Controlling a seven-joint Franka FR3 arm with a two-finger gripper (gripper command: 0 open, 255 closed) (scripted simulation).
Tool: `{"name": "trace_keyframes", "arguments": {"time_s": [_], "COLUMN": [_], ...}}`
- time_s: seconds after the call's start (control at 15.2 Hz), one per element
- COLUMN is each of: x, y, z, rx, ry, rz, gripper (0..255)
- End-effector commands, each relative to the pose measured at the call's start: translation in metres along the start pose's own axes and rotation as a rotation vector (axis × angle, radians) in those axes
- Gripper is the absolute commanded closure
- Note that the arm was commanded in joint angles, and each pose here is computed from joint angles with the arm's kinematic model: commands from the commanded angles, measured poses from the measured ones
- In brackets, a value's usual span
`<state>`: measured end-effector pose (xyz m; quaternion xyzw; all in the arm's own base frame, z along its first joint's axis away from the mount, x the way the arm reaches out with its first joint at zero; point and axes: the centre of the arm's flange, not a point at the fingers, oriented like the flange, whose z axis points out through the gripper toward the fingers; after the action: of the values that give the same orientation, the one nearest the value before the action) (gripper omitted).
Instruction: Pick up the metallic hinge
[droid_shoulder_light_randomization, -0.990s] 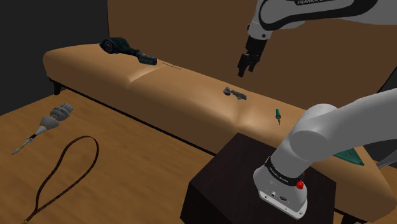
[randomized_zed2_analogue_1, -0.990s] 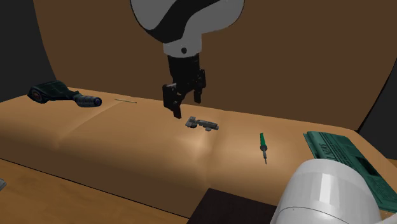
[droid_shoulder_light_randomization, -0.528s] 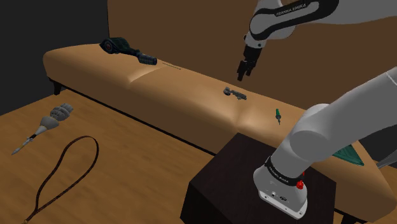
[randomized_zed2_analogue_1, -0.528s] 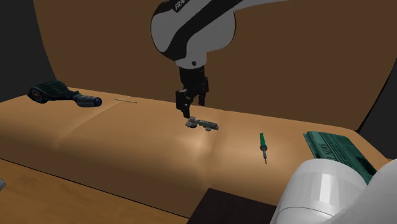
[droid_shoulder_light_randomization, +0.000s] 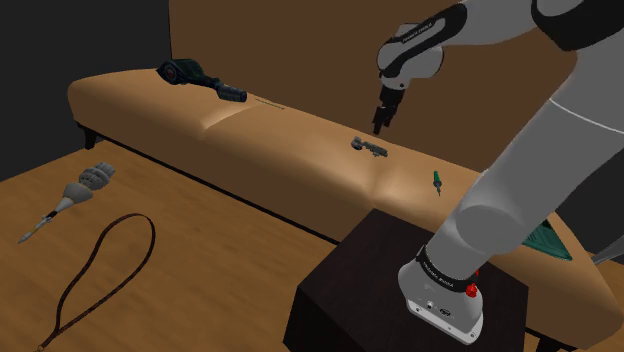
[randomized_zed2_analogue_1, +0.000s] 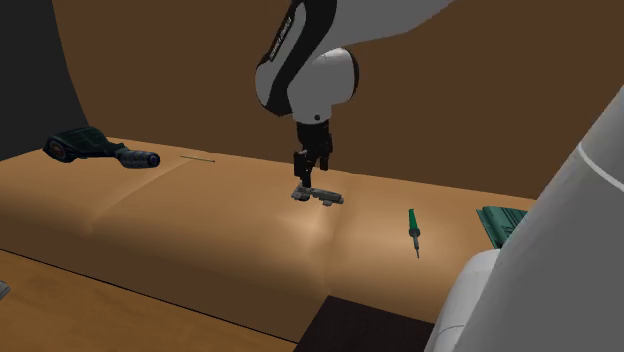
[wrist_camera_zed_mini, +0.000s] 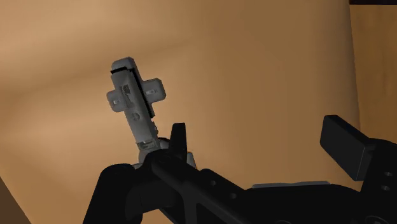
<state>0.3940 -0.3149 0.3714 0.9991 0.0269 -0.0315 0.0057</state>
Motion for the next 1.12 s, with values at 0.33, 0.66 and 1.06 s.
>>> {"name": "trace_keyframes", "arguments": {"time_s": [0.33,0.66,1.06], "x": [0.03,0.05,0.052], "y": [0.07,0.114,0.114], "z": [0.06,0.099,0.131], "rx": [0.018,0.031,0.031], "ry": [-0.026,-0.044,-0.044], "rz": [-0.056,-0.09,-0.09], "gripper": [0,0,0]}}
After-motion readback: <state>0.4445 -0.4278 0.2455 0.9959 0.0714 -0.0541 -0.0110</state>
